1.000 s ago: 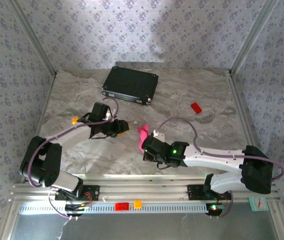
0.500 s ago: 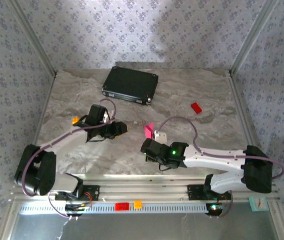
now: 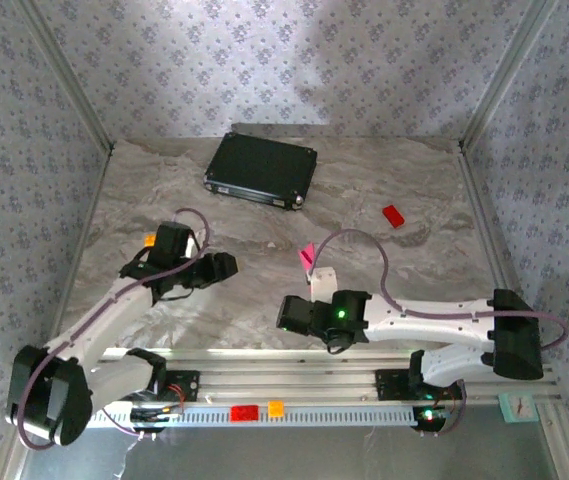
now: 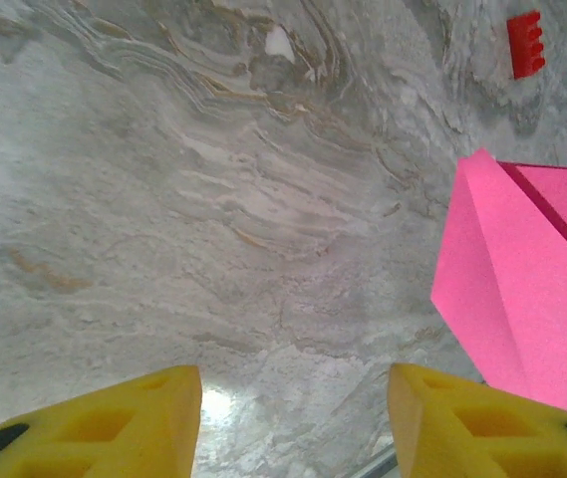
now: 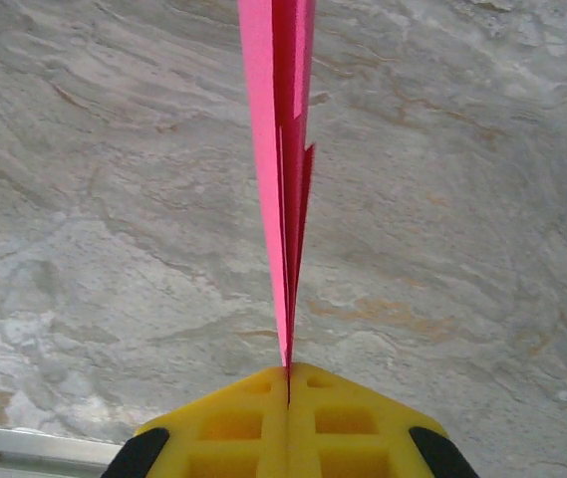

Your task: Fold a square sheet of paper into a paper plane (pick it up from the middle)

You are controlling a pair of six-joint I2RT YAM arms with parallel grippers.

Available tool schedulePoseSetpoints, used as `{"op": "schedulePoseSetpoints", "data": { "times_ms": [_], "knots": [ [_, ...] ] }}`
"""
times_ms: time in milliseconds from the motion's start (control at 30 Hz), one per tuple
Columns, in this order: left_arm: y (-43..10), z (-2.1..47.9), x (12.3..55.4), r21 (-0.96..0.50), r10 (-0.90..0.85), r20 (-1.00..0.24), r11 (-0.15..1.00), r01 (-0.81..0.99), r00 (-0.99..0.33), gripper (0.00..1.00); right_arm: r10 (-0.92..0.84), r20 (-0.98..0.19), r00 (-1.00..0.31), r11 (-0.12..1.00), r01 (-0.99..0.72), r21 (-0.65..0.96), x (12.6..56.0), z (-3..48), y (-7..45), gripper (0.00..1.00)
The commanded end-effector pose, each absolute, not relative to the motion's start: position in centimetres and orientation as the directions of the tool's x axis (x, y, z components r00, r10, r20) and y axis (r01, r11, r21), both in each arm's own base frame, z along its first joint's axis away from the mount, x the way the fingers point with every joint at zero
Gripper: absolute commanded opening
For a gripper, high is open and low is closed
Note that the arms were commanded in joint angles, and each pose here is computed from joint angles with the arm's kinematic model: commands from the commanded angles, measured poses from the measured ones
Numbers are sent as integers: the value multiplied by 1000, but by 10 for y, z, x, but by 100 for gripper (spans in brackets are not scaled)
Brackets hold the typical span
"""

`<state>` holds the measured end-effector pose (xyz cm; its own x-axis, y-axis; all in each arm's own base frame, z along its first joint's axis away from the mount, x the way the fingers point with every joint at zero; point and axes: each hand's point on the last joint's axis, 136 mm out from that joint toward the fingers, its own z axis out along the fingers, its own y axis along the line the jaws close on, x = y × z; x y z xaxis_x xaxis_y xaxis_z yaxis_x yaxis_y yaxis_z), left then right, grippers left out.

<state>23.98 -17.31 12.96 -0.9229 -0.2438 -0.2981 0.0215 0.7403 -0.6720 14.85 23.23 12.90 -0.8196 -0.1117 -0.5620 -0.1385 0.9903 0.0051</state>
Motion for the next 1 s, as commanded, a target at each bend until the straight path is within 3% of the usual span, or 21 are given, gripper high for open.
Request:
{"op": "schedulePoseSetpoints", "data": {
  "times_ms": [0, 333, 767, 967],
  "knots": [
    [-154, 132, 239, -634, -286, -313, 773, -25, -906, 54, -166, -580, -798, 986, -150, -75, 156, 135, 208, 0],
    [-106, 110, 237, -610, -409, -307, 778, -153, -859, 64, -289, -537, -793, 954, -193, -228, 174, 123, 194, 0],
    [-75, 101, 254, -600, -541, -296, 746, -287, -787, 70, -516, -310, -799, 785, -295, -545, 180, 95, 212, 0],
    [-62, 100, 260, -588, -581, -305, 738, -331, -755, 72, -616, -255, -745, 714, -392, -580, 177, 83, 246, 0]
  ]
}}
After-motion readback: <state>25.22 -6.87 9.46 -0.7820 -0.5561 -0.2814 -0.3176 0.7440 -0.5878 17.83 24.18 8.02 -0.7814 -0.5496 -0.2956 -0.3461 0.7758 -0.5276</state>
